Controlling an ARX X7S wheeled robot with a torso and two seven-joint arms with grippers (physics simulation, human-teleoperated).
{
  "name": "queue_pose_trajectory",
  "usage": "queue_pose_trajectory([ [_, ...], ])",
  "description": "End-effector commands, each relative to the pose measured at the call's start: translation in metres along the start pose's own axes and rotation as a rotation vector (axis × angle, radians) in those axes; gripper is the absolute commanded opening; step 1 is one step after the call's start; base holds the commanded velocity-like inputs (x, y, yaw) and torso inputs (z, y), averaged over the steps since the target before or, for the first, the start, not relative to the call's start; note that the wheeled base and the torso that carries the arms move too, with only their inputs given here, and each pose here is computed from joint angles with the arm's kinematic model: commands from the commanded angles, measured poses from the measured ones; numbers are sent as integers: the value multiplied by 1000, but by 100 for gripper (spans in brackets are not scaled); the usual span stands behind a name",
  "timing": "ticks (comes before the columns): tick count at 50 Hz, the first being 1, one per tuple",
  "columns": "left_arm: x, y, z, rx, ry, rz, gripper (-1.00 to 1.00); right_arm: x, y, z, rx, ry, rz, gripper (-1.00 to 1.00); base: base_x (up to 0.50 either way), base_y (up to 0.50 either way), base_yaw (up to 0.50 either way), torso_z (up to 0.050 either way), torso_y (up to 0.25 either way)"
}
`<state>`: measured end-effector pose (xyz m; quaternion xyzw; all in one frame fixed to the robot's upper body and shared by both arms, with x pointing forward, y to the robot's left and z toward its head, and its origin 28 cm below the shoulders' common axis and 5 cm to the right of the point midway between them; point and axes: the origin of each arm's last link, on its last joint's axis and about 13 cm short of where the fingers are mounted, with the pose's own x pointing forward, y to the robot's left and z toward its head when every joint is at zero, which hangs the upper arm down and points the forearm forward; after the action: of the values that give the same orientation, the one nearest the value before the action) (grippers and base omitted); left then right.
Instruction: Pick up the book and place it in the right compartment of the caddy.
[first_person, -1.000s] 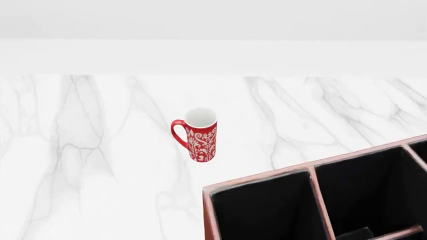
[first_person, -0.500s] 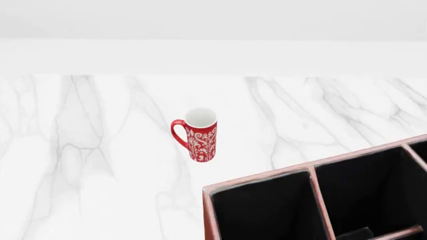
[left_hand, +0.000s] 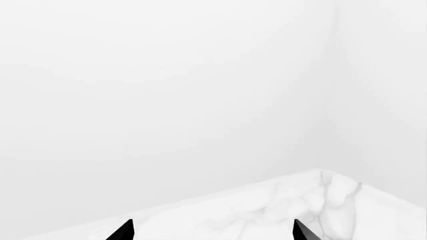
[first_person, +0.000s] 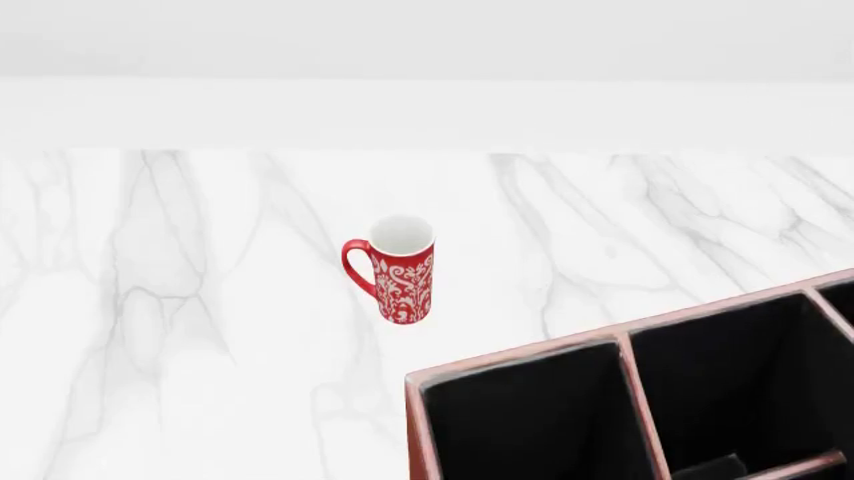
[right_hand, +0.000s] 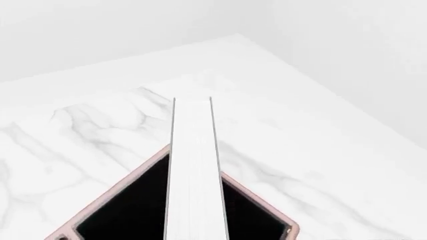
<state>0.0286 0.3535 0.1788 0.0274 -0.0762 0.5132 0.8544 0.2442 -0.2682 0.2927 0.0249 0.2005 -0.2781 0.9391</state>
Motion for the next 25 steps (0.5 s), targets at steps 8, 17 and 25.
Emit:
queue_pose_trajectory([
  [8,0,-1,0,1,0,-3,100,11,1,-8,5,-4,-15,-100,0,0,0,0,1],
  [17,0,0,0,-2,-2,-3,100,20,6,-18,6,15,3,-100,0,0,0,1,1],
  [25,0,-2,-1,0,0,-6,100,29,11,-28,8,37,18,-100,0,0,0,0,1],
])
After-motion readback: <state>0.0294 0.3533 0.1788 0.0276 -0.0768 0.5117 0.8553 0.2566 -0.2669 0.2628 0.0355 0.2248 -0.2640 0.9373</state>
